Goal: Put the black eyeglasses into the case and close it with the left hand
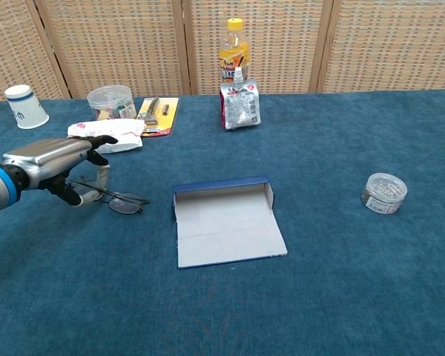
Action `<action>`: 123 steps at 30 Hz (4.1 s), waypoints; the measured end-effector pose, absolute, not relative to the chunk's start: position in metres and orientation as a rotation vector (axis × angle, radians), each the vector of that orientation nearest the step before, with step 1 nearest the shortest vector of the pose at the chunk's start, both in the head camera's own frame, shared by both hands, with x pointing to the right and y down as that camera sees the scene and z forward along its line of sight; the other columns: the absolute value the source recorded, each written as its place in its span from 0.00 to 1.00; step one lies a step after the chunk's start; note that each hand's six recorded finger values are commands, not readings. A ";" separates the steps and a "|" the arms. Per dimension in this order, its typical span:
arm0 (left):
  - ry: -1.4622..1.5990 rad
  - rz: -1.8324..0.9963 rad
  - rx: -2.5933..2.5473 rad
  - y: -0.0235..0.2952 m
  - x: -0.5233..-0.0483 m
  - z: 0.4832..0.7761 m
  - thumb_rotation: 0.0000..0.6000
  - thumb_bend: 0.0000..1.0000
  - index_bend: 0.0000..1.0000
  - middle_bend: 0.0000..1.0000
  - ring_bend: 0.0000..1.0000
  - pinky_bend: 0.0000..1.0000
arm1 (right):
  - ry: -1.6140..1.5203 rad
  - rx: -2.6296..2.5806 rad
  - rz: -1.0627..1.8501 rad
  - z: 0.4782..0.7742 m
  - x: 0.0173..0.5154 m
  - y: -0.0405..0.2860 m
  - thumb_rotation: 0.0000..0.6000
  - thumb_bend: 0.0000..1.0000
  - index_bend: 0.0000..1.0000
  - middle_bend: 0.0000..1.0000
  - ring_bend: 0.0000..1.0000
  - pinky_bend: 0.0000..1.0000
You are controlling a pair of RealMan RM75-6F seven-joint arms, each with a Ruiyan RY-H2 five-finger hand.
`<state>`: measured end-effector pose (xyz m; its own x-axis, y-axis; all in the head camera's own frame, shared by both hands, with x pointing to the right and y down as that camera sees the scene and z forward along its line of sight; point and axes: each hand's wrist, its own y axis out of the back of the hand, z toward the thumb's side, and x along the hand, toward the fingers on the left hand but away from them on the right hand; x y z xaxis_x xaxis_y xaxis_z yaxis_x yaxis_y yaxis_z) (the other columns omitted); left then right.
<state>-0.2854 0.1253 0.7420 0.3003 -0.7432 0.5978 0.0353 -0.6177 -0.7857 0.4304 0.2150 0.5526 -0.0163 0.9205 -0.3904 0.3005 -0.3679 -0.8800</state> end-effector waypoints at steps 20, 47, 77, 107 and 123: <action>0.830 -1.130 -1.990 0.118 -0.268 0.653 1.00 0.46 0.60 0.00 0.00 0.00 | -1.277 -1.702 1.399 0.553 0.429 0.215 1.00 0.00 0.00 0.00 0.00 0.00; 0.963 -1.064 -2.289 0.135 -0.118 0.706 1.00 0.48 0.61 0.00 0.00 0.00 | -1.277 -1.718 1.401 0.554 0.430 0.214 1.00 0.00 0.00 0.00 0.00 0.00; 0.978 -1.156 -2.301 0.167 -0.102 0.743 1.00 0.45 0.30 0.00 0.00 0.00 | -1.278 -1.725 1.397 0.554 0.430 0.214 1.00 0.00 0.00 0.00 0.00 0.00; 0.772 -1.043 -2.044 0.159 -0.107 0.715 1.00 0.00 0.00 0.00 0.00 0.00 | -1.280 -1.737 1.390 0.554 0.428 0.213 1.00 0.00 0.00 0.00 0.00 0.00; 0.787 -1.065 -2.037 0.152 -0.074 0.740 1.00 0.00 0.00 0.00 0.00 0.00 | -1.287 -1.754 1.394 0.556 0.429 0.212 1.00 0.00 0.00 0.00 0.00 0.00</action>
